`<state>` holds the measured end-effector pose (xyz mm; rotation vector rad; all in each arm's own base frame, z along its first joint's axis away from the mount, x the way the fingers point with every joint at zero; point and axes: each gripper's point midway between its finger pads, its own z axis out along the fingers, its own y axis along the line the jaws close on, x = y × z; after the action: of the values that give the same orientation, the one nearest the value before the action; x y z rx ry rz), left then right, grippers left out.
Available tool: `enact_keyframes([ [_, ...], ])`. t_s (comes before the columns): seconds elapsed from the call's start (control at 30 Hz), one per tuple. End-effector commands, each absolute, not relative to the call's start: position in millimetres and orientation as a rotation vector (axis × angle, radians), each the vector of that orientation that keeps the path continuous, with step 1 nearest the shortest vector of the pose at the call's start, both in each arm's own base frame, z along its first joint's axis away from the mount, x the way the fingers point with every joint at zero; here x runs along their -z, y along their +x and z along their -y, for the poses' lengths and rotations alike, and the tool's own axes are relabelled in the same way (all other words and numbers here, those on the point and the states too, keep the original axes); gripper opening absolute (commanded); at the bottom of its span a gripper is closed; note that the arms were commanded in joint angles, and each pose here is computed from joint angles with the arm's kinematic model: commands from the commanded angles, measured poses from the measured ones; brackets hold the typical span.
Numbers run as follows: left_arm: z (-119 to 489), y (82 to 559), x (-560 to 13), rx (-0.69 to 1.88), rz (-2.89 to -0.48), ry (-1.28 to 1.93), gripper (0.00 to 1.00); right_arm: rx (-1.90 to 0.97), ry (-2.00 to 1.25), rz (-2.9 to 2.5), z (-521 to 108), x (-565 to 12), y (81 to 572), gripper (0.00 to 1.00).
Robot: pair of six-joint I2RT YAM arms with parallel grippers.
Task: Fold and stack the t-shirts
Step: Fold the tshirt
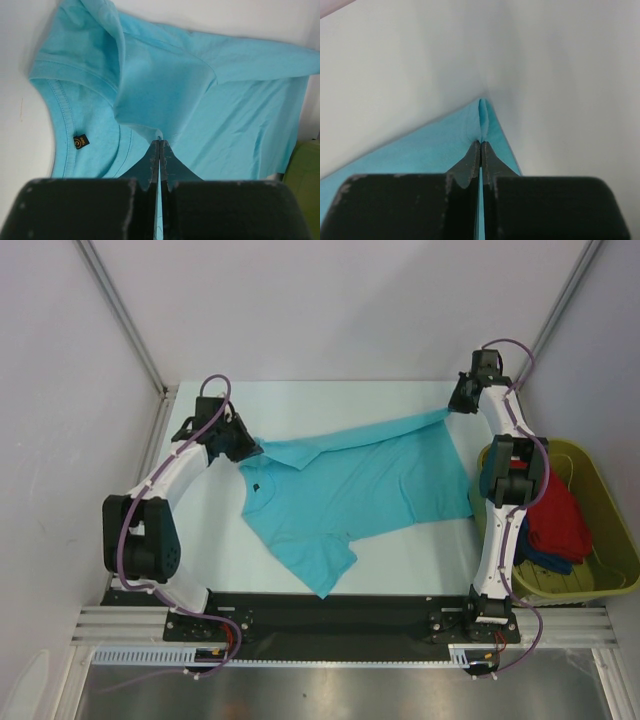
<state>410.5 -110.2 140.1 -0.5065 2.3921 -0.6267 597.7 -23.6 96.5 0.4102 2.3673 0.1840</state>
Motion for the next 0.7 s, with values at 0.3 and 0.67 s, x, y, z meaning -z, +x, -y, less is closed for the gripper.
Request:
enact_keyframes([
  [0.3,103,413,-143,0.595,-2.389,-0.492,0.0,-0.165,0.422,-2.39,30,-96,588,0.0],
  [0.67,99,410,-135,0.591,-2.418,-0.495,0.0,-0.128,0.449,-2.456,32,-76,577,0.0],
])
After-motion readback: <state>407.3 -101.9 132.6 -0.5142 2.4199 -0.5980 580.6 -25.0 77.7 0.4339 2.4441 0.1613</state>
